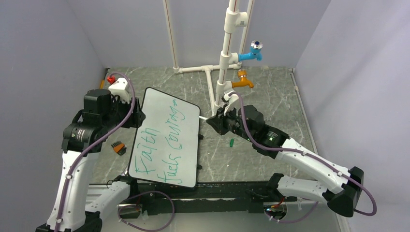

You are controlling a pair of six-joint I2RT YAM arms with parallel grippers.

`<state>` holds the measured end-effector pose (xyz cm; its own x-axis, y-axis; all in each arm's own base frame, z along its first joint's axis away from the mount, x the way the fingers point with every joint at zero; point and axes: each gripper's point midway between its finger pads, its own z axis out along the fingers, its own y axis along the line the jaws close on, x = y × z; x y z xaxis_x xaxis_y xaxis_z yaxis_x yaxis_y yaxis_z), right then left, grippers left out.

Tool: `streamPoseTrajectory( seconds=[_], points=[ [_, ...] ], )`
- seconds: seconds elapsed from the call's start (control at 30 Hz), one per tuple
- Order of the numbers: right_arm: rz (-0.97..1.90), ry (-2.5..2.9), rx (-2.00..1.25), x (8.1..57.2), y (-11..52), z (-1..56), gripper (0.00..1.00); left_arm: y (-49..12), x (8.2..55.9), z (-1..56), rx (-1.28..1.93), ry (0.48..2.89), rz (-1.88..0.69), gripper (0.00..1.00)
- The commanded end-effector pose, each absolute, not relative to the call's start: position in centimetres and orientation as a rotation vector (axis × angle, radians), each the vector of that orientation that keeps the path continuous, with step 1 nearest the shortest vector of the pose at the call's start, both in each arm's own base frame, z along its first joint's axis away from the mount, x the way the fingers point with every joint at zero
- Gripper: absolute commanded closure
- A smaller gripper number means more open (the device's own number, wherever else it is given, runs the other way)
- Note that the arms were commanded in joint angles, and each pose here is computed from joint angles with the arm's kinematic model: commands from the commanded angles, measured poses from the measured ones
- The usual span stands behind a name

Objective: Write a sentence on the whiteboard
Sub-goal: Pick up the pen cap from the center of the board.

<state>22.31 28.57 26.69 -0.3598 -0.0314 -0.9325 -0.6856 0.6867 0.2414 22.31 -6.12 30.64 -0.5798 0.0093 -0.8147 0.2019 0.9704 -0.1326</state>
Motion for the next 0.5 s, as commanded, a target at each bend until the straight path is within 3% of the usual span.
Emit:
streamPoseTrajectory(
  seconds=[0.0,0.47],
  points=[
    [0.799,1.775,-0.551,21.1,27.6,30.3,1.0,-8.5,22.2,33.4,0.238,2.058,-0.389,0.39],
    [0.588,1.874,-0.319,20.1,19.7,29.5,1.0,-18.7,23.0,31.7,0.52,1.995,-0.679,0.35]
  ],
)
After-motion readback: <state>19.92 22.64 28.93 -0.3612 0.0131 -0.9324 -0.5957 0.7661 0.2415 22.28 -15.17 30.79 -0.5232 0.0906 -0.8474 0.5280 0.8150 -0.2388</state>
